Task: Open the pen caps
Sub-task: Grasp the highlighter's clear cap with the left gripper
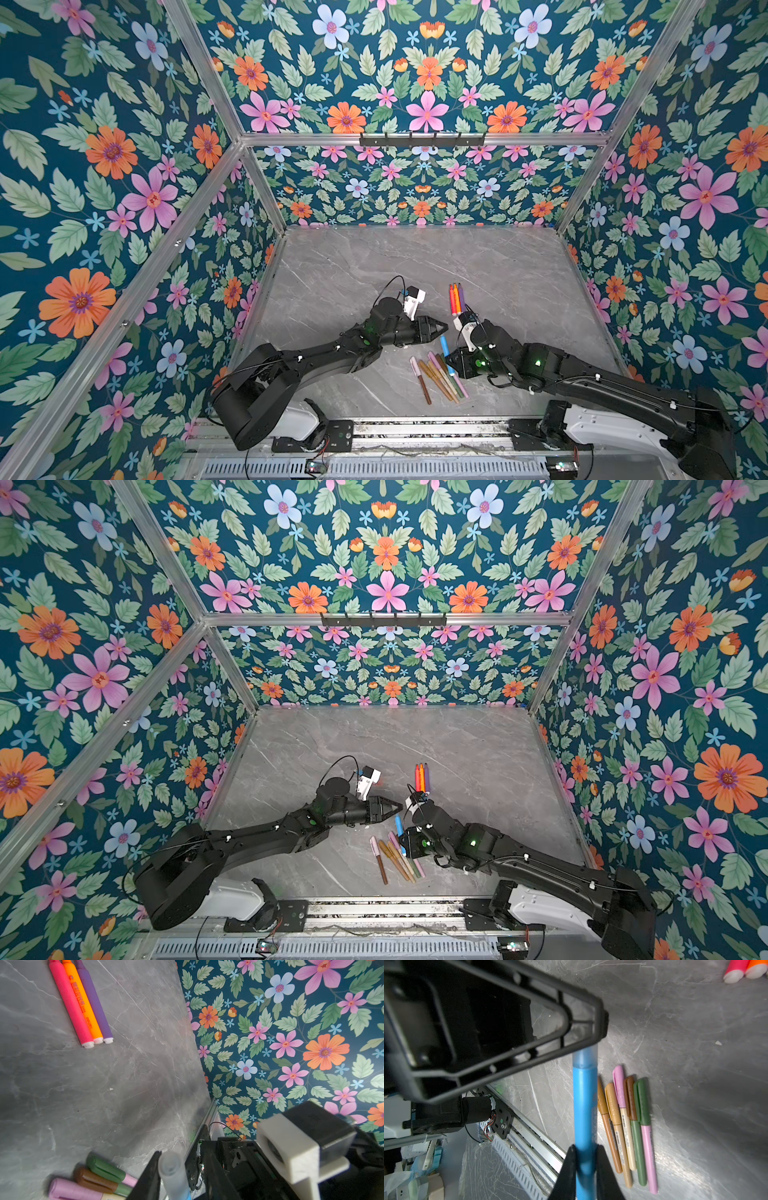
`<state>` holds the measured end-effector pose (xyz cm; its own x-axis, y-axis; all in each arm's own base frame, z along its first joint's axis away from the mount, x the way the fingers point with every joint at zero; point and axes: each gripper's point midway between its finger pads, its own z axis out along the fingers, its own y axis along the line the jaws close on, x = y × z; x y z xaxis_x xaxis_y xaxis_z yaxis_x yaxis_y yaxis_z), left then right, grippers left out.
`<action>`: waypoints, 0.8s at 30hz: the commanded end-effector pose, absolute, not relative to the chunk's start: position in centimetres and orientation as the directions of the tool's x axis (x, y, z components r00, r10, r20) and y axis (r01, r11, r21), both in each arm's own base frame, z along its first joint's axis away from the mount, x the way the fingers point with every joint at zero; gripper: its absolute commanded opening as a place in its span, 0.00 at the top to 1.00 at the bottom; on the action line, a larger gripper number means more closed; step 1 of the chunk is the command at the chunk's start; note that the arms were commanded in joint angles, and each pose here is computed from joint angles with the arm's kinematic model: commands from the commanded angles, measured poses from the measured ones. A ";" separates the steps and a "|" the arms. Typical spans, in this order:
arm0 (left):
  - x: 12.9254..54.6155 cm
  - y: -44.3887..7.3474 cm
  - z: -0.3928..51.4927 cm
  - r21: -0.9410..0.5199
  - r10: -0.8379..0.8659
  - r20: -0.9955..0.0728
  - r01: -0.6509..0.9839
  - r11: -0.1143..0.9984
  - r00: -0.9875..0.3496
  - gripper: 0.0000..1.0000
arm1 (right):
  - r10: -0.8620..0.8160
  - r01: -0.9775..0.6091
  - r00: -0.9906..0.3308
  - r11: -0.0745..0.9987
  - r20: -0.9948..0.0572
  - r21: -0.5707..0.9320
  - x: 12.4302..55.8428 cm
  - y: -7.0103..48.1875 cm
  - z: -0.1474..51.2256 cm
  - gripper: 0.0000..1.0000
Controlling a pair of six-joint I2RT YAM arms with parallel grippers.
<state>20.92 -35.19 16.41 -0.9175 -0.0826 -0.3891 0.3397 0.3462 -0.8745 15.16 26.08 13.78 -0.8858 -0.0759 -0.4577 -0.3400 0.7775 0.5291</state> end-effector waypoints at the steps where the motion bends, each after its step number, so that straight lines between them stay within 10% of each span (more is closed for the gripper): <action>1: 20.8 -35.7 17.7 -0.885 -0.087 -0.403 0.364 0.290 -0.911 0.74 | -0.070 -0.353 -0.875 0.771 -0.479 0.531 15.5 26.4 14.4 0.88; 10: 20.7 -36.0 18.1 -0.893 -0.082 -0.397 0.364 0.264 -0.914 1.00 | -0.053 -0.340 -0.869 0.787 -0.493 0.515 16.1 25.9 14.5 0.88; 24: 20.9 -36.4 19.1 -0.897 -0.089 -0.401 0.370 0.242 -0.912 1.00 | -0.007 -0.289 -0.887 0.789 -0.462 0.543 17.6 25.7 14.2 0.71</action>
